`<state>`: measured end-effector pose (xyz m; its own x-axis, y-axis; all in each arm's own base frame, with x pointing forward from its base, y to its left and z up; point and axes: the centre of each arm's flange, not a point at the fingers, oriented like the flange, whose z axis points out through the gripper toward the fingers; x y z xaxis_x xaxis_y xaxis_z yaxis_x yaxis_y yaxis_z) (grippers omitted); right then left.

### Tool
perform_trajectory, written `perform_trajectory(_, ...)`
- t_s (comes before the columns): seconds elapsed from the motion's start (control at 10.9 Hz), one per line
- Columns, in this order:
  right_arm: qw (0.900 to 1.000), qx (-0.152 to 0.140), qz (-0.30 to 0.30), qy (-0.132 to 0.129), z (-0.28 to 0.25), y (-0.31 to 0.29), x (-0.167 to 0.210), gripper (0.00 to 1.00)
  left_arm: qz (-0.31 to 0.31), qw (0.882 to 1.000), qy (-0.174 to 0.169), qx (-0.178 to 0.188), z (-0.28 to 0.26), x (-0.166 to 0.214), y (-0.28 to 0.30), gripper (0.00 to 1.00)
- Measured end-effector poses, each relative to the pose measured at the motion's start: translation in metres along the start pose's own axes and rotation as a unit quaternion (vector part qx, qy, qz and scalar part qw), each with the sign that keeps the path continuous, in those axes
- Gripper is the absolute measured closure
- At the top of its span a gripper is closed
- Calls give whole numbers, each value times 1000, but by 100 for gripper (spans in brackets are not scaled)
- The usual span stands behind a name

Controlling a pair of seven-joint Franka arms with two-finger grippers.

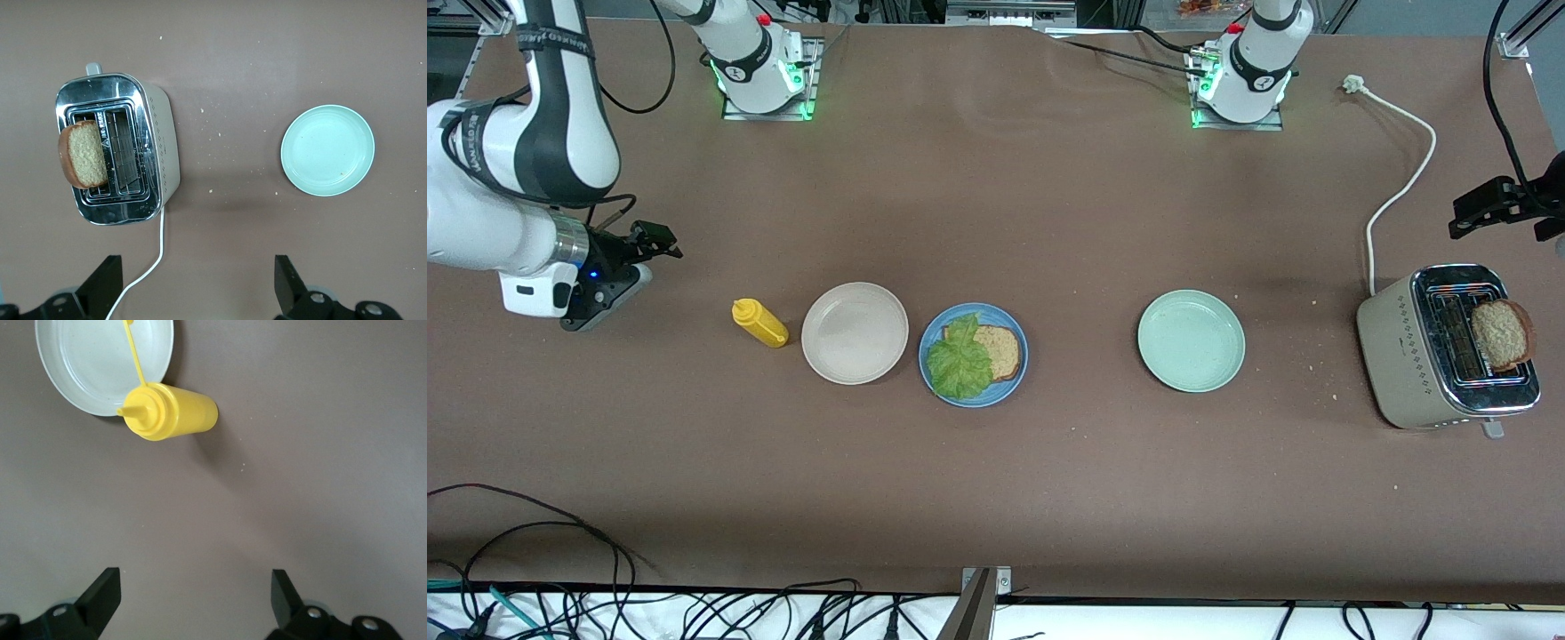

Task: Make sandwich in blue plate with both arms
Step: 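Move the open right gripper toward the yellow mustard bottle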

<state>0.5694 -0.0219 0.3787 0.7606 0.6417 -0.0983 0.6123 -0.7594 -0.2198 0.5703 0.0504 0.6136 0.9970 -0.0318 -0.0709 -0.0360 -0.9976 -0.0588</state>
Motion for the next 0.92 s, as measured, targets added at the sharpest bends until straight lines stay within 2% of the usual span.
perform_trajectory(0.18, 997, 43, -52, 44, 26, 30, -17, 0, 2, 1000, 0, 0, 0, 0, 2, 0)
perform_trajectory(0.37, 987, 76, -107, 95, 59, 60, -30, 0, 3, 1000, 0, 0, 0, 1, 4, 0)
perform_trajectory(0.55, 967, 105, -164, 166, 102, 82, -35, 0, 4, 1000, 0, 0, 0, 1, 4, 0)
perform_trajectory(0.73, 947, 112, -214, 212, 133, 94, -39, 0, 5, 1000, 1, 0, 0, 1, 5, 0)
perform_trajectory(0.92, 924, 131, -254, 255, 141, 88, -35, 0, 5, 1000, 1, 0, 0, 1, 5, 0)
